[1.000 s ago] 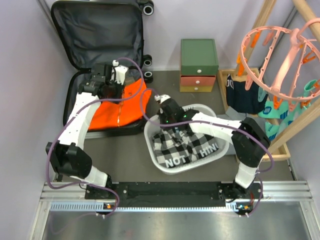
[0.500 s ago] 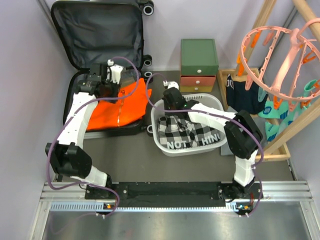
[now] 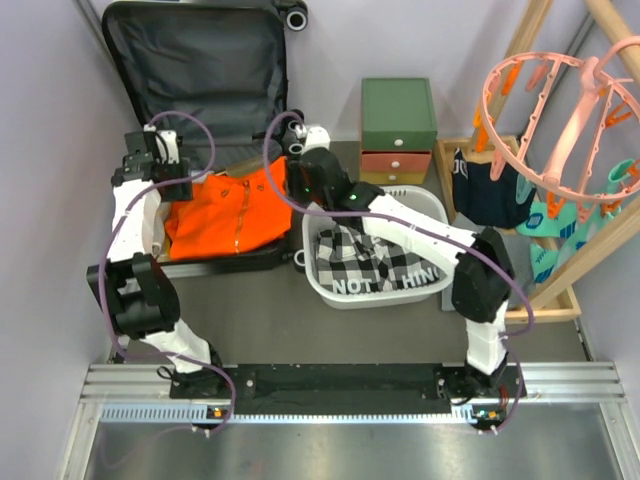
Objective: Open, take out, and arrange the luggage
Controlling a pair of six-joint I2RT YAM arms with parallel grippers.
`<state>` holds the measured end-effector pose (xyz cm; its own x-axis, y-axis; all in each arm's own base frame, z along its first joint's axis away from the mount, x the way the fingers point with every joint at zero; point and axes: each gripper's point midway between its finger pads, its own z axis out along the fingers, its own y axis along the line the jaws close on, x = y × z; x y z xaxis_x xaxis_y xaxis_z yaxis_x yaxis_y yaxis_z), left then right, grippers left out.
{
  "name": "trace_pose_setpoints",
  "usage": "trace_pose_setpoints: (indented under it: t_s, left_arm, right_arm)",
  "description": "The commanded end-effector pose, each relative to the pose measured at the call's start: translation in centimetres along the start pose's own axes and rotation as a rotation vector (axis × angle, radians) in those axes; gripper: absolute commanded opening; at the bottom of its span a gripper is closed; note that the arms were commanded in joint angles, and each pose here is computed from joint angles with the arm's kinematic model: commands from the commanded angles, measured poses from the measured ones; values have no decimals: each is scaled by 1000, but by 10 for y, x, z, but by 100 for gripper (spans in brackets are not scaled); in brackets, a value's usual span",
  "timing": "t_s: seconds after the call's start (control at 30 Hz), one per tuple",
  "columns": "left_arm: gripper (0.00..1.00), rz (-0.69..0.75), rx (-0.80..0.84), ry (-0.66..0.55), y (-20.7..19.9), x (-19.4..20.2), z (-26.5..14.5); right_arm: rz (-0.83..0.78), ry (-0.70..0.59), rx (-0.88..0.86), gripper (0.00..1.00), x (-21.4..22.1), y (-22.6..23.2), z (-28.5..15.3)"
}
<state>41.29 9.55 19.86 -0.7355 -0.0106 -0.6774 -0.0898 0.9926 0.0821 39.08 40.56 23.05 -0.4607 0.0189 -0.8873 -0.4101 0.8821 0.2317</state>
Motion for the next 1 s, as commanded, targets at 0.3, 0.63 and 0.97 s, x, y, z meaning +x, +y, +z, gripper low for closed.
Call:
trace_pose_setpoints:
  t_s: [0.3, 0.63, 0.97]
  left_arm:
    - [75, -87, -29, 69, 27, 15, 74]
    - [59, -114, 179, 179, -9, 50, 99]
    - [0, -111, 275, 126, -23, 36, 83]
  right_arm:
    - [51, 44, 127, 54, 21, 6, 89]
    - [36, 143, -89, 41, 56, 49, 111]
    - [-102, -20, -319, 0, 25, 122, 91]
